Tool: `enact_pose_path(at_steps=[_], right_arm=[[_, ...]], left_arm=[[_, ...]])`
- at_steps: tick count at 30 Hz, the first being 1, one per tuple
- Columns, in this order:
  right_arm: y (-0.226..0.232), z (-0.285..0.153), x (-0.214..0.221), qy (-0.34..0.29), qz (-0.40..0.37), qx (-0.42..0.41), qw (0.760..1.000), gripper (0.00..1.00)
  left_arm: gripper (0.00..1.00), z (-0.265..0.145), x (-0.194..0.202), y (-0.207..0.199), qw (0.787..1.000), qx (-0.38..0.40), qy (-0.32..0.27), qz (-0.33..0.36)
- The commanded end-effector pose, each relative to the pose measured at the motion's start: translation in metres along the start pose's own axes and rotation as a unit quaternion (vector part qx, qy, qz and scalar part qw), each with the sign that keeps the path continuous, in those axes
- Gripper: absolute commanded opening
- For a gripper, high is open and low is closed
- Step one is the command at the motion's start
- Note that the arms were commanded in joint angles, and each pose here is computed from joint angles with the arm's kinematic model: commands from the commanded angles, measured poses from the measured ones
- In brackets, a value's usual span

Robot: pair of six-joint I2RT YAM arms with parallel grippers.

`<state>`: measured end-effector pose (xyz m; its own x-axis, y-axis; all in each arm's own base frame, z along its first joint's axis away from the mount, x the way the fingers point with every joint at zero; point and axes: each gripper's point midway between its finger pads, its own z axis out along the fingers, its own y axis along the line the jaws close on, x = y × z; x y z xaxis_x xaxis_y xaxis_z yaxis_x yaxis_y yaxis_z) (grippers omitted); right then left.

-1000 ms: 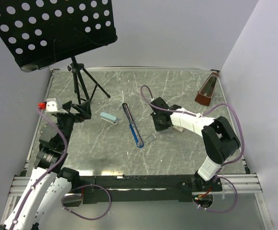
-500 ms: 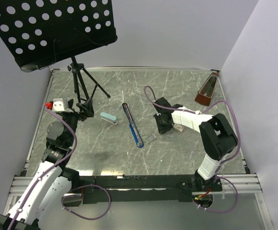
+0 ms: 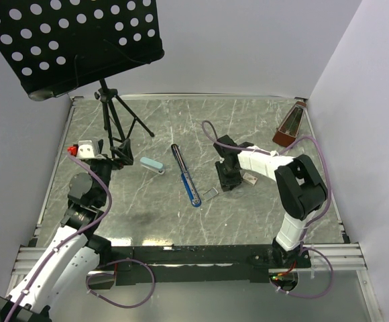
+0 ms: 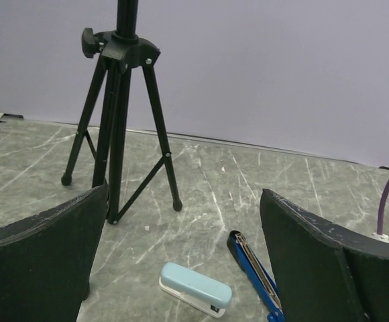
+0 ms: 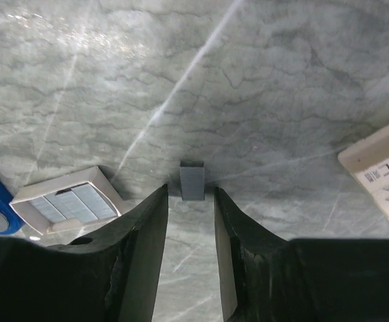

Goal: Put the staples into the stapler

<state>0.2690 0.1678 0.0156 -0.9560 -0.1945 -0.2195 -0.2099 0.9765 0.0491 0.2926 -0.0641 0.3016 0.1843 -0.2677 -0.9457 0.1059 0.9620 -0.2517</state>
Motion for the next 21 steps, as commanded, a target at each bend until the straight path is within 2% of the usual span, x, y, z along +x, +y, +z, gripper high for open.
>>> enact_pose_path(at_steps=[1, 21], right_arm=[[-0.004, -0.008, -0.006, 0.017, 0.016, 0.006, 1.000, 0.41], [-0.002, 0.002, -0.021, 0.013, 0.012, 0.006, 1.000, 0.35]], left_arm=[[0.99, 0.001, -0.013, 0.001, 1.000, -0.007, -0.028, 0.006], [0.99, -0.002, -0.015, -0.001, 1.000, -0.004, -0.031, 0.004]])
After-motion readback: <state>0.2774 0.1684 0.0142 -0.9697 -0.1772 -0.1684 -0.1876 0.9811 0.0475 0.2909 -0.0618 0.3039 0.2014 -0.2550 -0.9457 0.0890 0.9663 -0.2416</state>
